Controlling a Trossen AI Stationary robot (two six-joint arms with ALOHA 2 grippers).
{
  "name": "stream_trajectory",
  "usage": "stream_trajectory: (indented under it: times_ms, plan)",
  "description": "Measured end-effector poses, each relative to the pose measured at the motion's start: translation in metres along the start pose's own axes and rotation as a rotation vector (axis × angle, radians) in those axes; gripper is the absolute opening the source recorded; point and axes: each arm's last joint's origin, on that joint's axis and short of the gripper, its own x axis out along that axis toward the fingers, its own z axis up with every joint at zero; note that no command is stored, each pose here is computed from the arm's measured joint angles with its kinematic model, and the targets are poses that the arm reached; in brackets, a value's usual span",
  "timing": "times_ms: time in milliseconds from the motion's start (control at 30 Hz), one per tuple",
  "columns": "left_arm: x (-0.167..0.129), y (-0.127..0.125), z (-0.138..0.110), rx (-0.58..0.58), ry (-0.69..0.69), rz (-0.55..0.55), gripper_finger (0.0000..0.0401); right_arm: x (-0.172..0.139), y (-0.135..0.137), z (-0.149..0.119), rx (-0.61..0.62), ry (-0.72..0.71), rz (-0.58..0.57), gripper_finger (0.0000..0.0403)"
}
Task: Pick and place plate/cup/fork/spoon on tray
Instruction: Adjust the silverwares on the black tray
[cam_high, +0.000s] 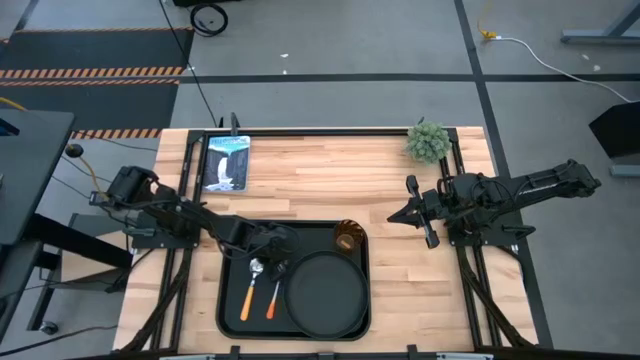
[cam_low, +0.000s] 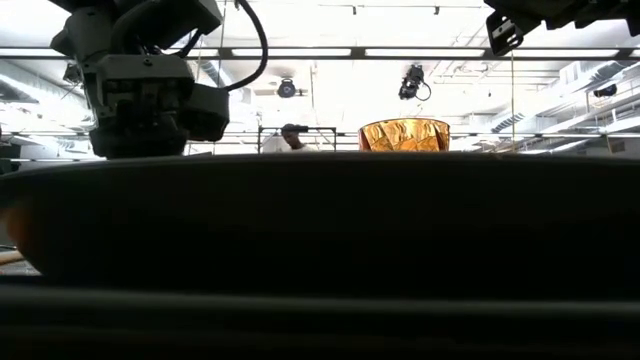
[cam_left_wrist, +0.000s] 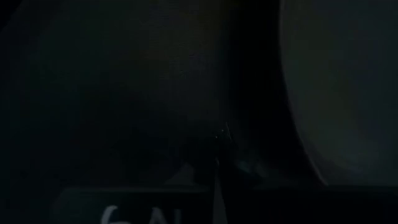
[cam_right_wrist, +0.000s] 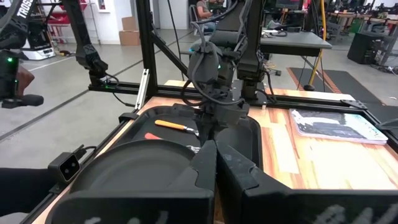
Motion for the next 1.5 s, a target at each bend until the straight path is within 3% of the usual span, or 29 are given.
stream_trajectory:
  times_ms: [467,1500]
  plan:
    - [-0.008,-0.004,-0.013,-0.092,0.022,0.047,0.0014,0.0,0.0,-0.001,0.007,0.01,0.001,0.0009]
    - [-0.023,-0.005,-0.027,-0.217,-0.08,0.157,0.0013,0.0,0.0,-0.001,0.006,0.008,0.001,0.0009]
